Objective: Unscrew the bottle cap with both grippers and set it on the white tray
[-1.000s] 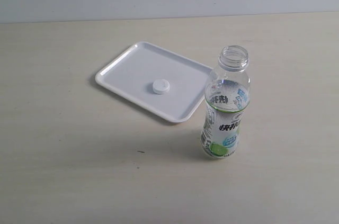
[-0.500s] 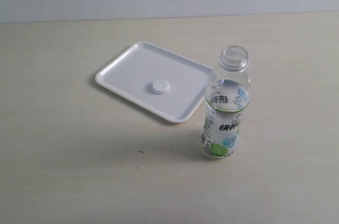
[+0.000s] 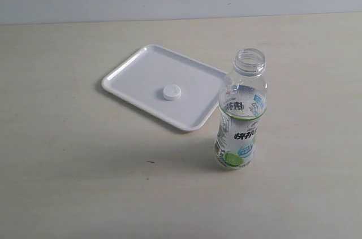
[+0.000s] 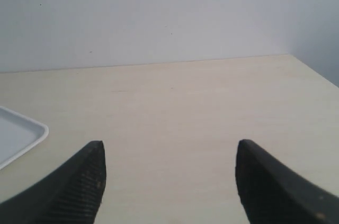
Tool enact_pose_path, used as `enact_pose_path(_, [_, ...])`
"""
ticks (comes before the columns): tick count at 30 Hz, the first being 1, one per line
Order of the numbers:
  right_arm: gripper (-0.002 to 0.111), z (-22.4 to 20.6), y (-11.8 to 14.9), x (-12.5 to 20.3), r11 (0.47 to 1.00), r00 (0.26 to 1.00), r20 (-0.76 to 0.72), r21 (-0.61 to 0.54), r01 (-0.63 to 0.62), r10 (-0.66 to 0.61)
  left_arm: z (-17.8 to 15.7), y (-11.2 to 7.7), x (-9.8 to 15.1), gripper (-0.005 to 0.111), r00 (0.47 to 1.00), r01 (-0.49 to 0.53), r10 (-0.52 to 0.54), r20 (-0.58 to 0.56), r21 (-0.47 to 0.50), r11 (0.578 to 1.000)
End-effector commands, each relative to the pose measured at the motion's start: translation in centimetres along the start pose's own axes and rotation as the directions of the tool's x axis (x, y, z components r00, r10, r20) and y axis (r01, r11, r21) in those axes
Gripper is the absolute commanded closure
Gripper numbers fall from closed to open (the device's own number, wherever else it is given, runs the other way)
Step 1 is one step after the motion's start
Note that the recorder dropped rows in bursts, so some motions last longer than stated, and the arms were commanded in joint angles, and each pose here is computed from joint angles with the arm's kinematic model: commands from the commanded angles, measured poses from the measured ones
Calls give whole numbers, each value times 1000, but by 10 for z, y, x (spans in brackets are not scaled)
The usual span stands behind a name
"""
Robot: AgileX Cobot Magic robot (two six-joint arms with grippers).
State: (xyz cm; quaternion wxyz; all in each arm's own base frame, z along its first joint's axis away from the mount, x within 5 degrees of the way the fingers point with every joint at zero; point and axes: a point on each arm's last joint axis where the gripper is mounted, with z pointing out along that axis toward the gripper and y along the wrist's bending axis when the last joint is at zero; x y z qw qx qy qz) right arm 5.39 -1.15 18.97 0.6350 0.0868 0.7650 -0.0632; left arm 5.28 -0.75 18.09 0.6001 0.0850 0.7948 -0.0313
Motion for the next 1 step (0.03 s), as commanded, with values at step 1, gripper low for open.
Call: enact_pose_path(1, [42, 0, 0, 1, 1000, 1000, 9, 4, -5, 5, 0, 0, 0, 107, 1000, 3, -3, 5, -4, 1000])
